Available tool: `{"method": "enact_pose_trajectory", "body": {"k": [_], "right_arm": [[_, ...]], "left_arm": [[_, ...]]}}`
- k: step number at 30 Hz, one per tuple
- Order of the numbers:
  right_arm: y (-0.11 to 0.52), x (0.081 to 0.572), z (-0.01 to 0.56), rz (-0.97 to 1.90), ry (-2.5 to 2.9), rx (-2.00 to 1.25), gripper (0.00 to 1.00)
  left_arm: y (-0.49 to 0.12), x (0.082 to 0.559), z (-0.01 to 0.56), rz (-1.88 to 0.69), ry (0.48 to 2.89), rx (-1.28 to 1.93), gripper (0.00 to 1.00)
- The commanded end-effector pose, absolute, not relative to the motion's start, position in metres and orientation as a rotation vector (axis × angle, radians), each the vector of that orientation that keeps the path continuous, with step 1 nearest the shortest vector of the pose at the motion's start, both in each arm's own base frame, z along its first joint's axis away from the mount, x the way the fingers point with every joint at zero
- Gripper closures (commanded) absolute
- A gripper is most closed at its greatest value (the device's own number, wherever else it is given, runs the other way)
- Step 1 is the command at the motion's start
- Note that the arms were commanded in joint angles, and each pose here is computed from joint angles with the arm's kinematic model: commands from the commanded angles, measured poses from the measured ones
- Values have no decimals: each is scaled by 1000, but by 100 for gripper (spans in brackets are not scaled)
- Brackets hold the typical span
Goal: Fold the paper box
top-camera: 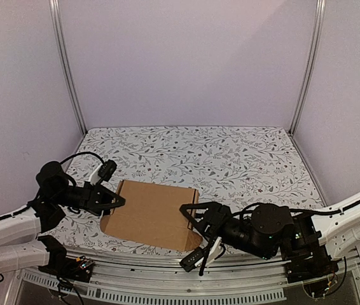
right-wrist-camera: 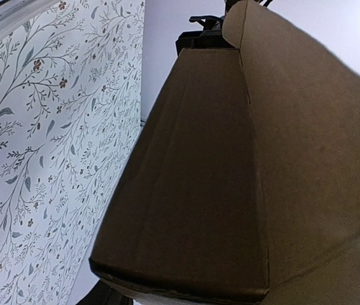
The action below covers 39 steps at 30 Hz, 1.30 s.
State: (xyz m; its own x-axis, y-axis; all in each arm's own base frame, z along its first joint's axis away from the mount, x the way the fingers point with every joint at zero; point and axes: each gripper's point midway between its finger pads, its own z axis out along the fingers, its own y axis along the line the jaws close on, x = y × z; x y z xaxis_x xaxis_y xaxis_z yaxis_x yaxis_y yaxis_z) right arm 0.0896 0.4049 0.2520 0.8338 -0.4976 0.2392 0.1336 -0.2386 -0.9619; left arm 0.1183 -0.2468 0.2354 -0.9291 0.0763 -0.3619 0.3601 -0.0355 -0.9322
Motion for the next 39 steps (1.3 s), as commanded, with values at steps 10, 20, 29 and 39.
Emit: {"method": "enact_pose_trajectory", "body": {"k": [10,20,29,39], "right_arm": [[402,92,261,-529,433,-1635,66],[383,91,244,-364,641,-1685,68],[366,92,226,-105,943,-1677,66],[358,104,191,503,1463,-1608,71]], "left_arm": [[-244,121,238,-1953,2027,469,28],[-226,141,253,-1627,2024,382,16],[-206,152,262,-1400,1991,329,15],[-213,156,239,-1373,2072,325,20]]}}
